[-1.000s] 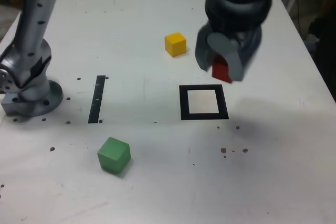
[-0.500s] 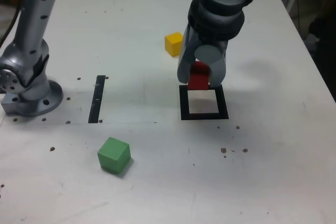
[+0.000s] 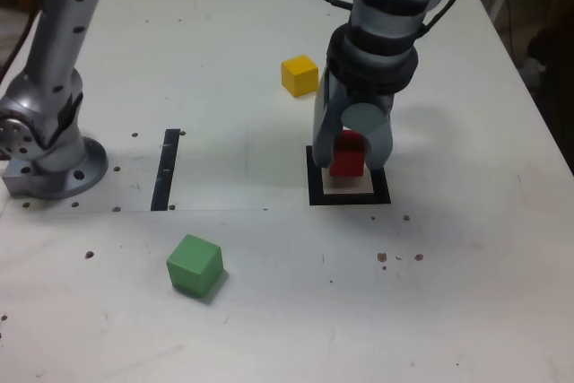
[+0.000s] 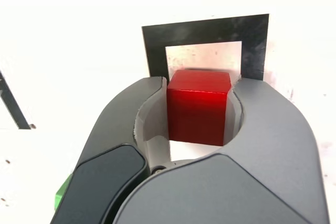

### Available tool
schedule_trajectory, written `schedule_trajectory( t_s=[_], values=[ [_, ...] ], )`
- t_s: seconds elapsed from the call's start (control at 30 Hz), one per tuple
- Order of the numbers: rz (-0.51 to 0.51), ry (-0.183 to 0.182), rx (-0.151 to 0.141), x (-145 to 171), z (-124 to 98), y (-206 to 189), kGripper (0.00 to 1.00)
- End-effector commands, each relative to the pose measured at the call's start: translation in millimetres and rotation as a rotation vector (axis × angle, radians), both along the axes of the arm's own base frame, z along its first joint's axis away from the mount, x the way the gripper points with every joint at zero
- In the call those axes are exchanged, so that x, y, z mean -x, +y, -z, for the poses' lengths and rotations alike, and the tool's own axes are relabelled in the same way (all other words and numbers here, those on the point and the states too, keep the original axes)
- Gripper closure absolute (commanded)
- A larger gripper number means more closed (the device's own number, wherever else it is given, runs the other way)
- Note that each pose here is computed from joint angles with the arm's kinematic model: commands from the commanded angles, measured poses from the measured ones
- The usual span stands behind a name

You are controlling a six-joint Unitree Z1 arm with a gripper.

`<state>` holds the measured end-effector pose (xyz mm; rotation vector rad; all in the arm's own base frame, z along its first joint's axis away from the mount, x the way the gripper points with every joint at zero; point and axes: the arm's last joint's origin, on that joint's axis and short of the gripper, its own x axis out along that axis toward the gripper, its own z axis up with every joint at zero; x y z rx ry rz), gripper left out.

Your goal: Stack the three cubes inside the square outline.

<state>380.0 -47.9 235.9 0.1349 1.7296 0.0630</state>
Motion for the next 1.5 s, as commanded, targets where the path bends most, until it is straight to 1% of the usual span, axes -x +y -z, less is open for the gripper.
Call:
schedule_trajectory(
  t_s=[0.0,0.13,0.2,0.23,0.27,0.3,0.43,0.47,0.53,0.67,0.73,0.8,0.93,1.0,1.1,1.2,1.3,1.47],
  values=[
    [-0.006,0.010,0.000,-2,6,1,0.74],
    [-0.008,0.015,-0.001,-3,10,2,0.71],
    [-0.008,0.017,-0.002,-3,10,2,0.66],
    [-0.008,0.018,-0.002,-3,11,2,0.63],
    [-0.008,0.019,-0.003,-3,11,2,0.57],
    [-0.008,0.019,-0.003,-3,10,2,0.49],
    [-0.007,0.023,-0.003,-2,8,2,0.21],
    [-0.006,0.024,-0.002,-1,8,2,0.17],
    [-0.007,0.029,-0.002,-1,7,2,0.11],
    [-0.010,0.034,-0.005,1,6,3,0.08],
    [-0.011,0.038,-0.010,5,1,3,0.08],
    [-0.013,0.040,-0.023,11,-10,6,0.08],
    [-0.034,0.035,-0.059,33,-42,25,0.07],
    [-0.070,0.027,-0.077,45,-57,44,0.06],
    [-0.141,0.021,-0.088,56,-67,74,0.05],
    [-0.227,0.014,-0.091,61,-69,104,0.05],
    [-0.316,0.006,-0.092,61,-66,132,0.05],
    [-0.439,-0.004,-0.071,56,-51,171,0.05]
  ],
)
